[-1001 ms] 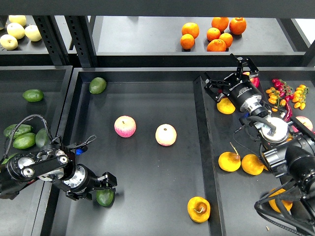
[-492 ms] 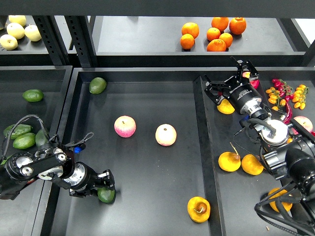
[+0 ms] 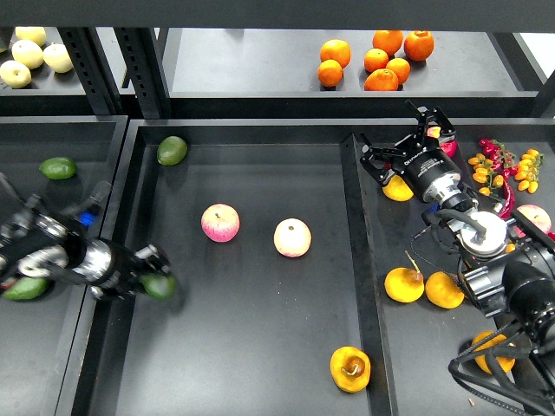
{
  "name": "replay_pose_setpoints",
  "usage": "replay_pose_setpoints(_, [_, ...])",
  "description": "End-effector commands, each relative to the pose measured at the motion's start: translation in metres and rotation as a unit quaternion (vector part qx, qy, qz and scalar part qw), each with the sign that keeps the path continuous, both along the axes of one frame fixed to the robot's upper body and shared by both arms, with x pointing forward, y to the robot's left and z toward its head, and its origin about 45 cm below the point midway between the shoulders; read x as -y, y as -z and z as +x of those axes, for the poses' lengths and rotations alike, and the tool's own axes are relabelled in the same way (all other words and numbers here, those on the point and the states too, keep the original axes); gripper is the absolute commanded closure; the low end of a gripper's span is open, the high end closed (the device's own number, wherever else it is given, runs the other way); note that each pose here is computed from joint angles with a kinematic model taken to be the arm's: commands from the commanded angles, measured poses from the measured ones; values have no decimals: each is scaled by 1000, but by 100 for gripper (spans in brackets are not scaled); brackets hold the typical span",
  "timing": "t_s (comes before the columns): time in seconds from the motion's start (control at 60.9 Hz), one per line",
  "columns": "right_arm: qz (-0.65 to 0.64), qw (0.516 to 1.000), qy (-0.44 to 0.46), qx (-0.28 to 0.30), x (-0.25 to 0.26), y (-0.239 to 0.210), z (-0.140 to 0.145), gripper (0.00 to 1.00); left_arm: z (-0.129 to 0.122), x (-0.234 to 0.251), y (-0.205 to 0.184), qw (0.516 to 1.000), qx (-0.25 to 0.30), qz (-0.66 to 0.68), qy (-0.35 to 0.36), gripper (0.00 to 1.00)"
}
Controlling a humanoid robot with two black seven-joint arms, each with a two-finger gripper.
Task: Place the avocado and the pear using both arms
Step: 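Lift the avocado and carry it into the bin of avocados, then open the left gripper to release the avocado in the bin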
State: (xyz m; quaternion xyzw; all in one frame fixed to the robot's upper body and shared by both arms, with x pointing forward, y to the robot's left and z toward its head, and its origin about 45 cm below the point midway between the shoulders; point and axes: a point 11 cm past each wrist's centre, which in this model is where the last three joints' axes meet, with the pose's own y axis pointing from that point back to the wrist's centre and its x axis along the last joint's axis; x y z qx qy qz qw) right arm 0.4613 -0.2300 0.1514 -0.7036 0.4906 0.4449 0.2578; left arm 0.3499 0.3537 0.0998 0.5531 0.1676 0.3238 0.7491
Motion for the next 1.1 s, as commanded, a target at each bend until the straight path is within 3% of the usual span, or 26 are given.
replay_pose_setpoints(0.0, [-2, 1000, -2, -1, -1, 1, 0, 1, 4, -37, -20, 999, 13, 15, -35, 67])
replay_pose_setpoints(0.41, [-5, 1000, -5, -1, -2, 1, -1, 1, -18, -127, -53, 991, 20, 67, -114, 65])
replay_pose_setpoints(1.083, [-6, 1000, -6, -2, -2, 2, -1, 1, -37, -173, -50, 980, 4, 109, -166, 64])
